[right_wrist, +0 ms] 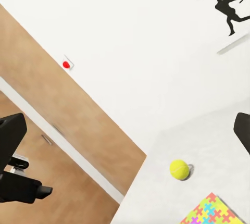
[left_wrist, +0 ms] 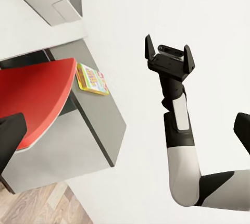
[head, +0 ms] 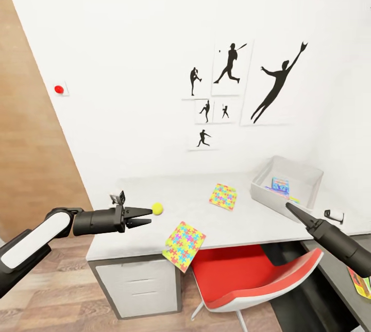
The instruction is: Put all the toys in the child's room - the three board games (two on the bed and one on the table), the two jigsaw puzzles on the table, and the tennis ball on the table - inside the toy box on the table in the child's room.
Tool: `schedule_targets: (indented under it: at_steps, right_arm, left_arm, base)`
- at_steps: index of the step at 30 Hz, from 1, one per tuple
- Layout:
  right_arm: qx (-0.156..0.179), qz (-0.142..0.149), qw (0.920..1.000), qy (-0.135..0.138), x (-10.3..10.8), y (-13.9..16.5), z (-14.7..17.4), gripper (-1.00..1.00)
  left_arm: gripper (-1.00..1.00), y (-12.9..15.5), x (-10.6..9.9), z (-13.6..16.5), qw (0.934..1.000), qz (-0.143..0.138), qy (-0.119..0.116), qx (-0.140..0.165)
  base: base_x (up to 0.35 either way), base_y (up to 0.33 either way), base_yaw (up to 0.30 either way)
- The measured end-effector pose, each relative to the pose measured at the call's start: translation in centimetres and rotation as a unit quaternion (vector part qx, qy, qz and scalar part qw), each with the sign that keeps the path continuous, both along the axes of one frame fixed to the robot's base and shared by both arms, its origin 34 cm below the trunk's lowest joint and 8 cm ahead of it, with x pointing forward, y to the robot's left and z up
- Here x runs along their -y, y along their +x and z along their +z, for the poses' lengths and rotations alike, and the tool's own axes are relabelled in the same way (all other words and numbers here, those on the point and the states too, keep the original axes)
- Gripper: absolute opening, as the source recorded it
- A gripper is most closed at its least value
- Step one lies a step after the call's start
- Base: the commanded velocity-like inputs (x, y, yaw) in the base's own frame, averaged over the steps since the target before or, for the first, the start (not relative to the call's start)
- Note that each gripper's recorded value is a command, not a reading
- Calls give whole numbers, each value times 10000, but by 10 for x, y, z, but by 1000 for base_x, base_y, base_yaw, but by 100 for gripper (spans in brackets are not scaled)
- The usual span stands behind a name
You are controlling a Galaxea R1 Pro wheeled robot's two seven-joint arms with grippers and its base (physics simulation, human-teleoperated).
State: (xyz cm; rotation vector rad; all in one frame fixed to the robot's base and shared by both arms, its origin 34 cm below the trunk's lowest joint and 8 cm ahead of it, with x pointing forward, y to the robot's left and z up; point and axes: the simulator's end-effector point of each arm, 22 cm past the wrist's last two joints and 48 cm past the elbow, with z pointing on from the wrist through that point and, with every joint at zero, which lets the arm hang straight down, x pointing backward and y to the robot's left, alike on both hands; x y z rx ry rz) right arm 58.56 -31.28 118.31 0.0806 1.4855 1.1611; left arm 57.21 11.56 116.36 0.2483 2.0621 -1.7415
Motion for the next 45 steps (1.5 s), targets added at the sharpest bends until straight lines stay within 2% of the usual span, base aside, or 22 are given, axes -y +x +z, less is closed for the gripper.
schedule_targets:
  at_steps: [8, 12, 19, 28, 35, 40, 45]
  right_arm:
    - [-12, -13, 10000, 7, 1, 0, -1, 100]
    - [-18, -19, 10000, 5, 1, 0, -1, 100]
    - [-13, -39, 10000, -3, 5, 0, 0, 100]
    - [-13, -86, 10000, 9, 9, 2, -2, 100]
    - [-4, -118, 9999, -3, 12, 4, -6, 100]
    - [6, -140, 9999, 5, 14, 6, -9, 100]
    - [12, -162, 9999, 16, 16, 8, -12, 100]
  left_arm:
    - [100, 3, -1, -4, 9999, 56, 80, 42]
    - [100, 8, 5, -10, 9999, 130, 101, 4]
    - [100, 24, 15, -44, 9979, 414, 333, -374]
    - [100, 34, -1, -95, 9910, 740, 617, -925]
    - [100, 35, -2, -108, 9897, 759, 614, -1050]
    - [100, 35, 6, -112, 9900, 720, 546, -1084]
    - [100, 41, 3, -126, 9875, 819, 551, -1232]
  base:
    - [0, 0, 0]
    - [0, 0, 0]
    - [0, 0, 0]
    - [0, 0, 0]
    - [0, 0, 0]
    - [0, 0, 0]
    - [-53, 0, 0]
